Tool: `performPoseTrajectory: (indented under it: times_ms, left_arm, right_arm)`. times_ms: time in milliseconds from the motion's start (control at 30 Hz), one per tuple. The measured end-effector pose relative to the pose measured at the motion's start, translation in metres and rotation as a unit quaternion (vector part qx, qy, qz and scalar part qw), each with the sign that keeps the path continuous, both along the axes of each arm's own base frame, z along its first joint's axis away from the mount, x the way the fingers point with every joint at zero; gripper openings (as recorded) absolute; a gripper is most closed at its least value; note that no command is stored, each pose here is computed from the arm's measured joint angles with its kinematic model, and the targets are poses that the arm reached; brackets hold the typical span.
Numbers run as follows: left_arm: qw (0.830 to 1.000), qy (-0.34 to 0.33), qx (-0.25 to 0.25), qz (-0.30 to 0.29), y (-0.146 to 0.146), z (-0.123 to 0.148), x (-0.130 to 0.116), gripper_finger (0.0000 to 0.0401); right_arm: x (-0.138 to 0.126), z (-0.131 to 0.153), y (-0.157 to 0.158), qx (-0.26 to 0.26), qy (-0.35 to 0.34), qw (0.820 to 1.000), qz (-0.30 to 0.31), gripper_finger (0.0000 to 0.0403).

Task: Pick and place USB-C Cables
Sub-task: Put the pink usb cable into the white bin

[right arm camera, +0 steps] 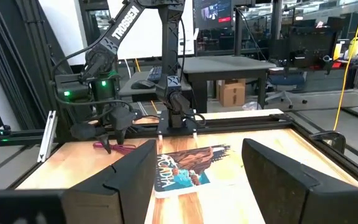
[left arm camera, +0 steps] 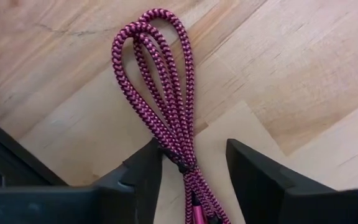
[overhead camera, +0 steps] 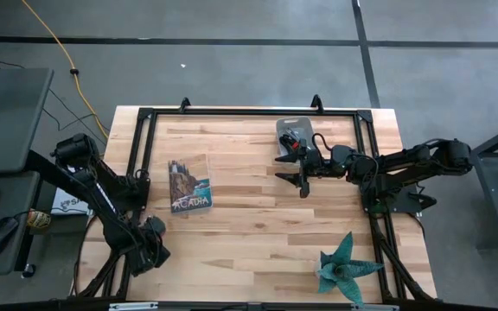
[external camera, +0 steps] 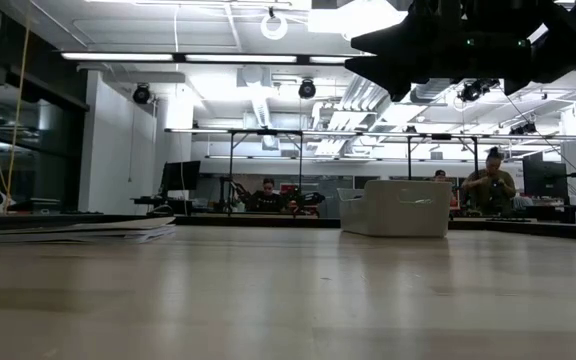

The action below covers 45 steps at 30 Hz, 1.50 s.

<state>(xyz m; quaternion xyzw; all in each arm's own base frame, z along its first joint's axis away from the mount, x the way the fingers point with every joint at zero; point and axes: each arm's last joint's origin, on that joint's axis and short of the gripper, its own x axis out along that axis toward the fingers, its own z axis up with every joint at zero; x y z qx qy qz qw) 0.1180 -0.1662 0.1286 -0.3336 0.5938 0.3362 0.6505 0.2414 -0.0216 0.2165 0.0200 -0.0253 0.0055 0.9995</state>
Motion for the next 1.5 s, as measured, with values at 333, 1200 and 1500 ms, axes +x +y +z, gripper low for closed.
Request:
performPoseTrajectory:
  times_ms: [333, 1200, 1500]
  left_arm:
    - [1.0, 0.0, 0.018, -0.021, 0.003, 0.0, -0.001, 0.0029]
    - [0.98, -0.107, 0.104, -0.132, 0.03, 0.027, 0.07, 0.0]
    - [0.89, -0.279, 0.223, -0.283, 0.084, 0.068, 0.158, 0.0]
  right_arm:
    - [0.0, 0.0, 0.0, 0.0, 0.002, 1.0, 0.0, 0.0229]
    - [0.0, -0.001, 0.0, -0.001, 0.007, 1.0, -0.002, 0.0229]
    - [0.0, -0.001, 0.0, 0.0, 0.008, 1.0, -0.001, 0.0229]
